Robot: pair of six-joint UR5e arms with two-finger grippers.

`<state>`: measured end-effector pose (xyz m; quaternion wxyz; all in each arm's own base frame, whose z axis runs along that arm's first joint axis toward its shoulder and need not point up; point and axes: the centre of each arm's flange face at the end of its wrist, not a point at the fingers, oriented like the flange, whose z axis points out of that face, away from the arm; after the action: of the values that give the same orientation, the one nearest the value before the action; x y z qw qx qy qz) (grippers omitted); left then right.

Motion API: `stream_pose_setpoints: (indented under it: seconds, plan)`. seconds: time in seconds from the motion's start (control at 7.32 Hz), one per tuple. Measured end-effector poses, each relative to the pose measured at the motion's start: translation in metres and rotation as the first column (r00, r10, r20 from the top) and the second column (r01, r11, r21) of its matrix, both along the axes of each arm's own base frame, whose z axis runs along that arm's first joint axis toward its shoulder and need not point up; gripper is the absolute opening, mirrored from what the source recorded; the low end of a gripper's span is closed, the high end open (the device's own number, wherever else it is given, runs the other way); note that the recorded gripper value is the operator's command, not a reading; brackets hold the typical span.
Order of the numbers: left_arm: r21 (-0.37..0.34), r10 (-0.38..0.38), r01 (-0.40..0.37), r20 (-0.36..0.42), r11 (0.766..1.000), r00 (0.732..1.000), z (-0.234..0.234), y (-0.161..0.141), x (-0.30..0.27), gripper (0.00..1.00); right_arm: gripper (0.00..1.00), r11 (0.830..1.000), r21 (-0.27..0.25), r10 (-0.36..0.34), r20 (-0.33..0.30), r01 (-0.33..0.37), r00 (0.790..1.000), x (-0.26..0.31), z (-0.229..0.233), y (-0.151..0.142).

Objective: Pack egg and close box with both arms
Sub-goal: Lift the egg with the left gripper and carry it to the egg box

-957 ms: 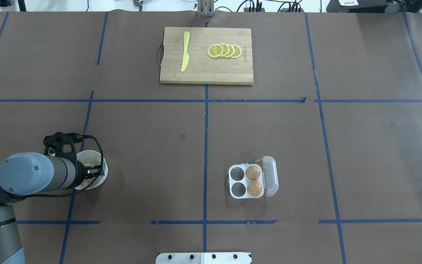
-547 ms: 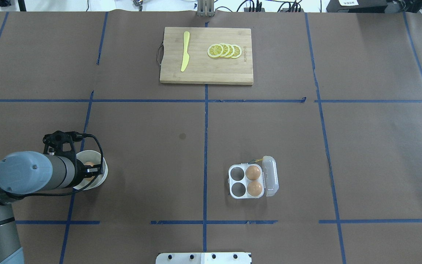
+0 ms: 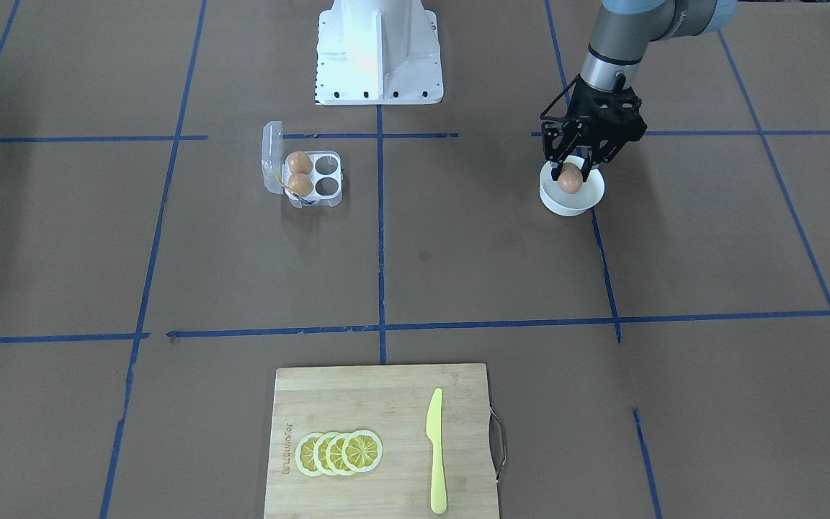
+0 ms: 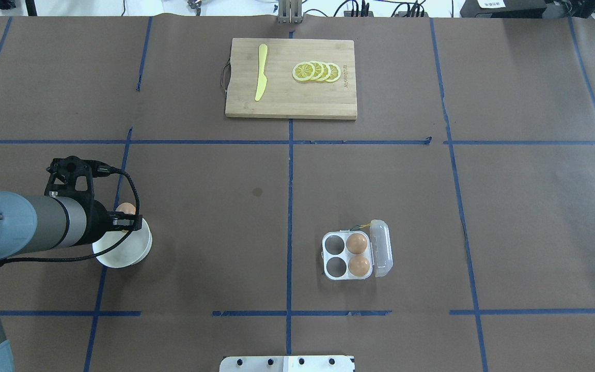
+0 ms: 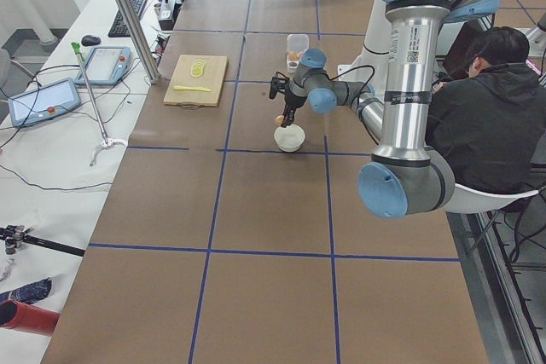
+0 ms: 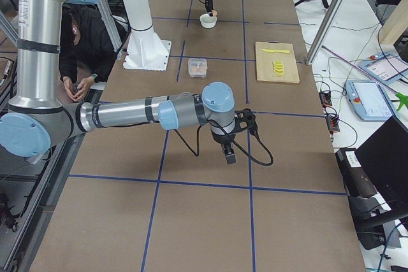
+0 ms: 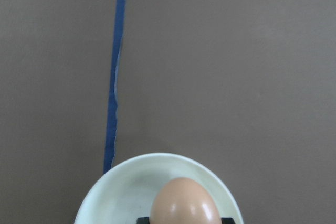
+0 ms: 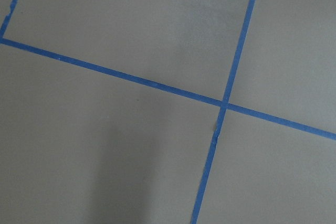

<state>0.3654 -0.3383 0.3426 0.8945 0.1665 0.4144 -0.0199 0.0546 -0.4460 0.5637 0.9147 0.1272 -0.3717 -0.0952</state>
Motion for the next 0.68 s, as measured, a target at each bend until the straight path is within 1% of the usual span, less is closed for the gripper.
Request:
stream_pose_setpoints:
  seconds: [0.14,0.27,0.41,0.55,0.68]
  plan:
    - [0.065,0.016,-0.013,-0.049,0.998,0.999,-0.023,-0.002,-0.006,0.0,1.0,1.0,0.002,0.0,0.001,0.0,1.0,0.0,-0.001,0.0]
    - [0.145,0.037,-0.021,-0.109,0.989,0.993,-0.046,-0.005,-0.004,0.0,1.0,1.0,0.004,0.0,0.001,0.0,1.0,0.0,-0.002,0.0]
    - [0.249,0.074,-0.036,-0.146,0.968,0.987,-0.063,-0.009,0.004,0.0,1.0,1.0,0.003,0.0,0.001,0.0,1.0,0.0,-0.002,0.0]
    - [0.398,0.135,-0.061,-0.16,0.916,0.978,-0.078,-0.016,0.016,0.0,1.0,1.0,0.001,0.0,0.001,0.0,1.0,0.0,-0.001,0.0]
    - [0.518,0.178,-0.059,-0.182,0.853,0.967,-0.089,-0.023,0.028,0.0,1.0,1.0,0.0,0.0,0.001,0.0,1.0,0.0,-0.001,0.0]
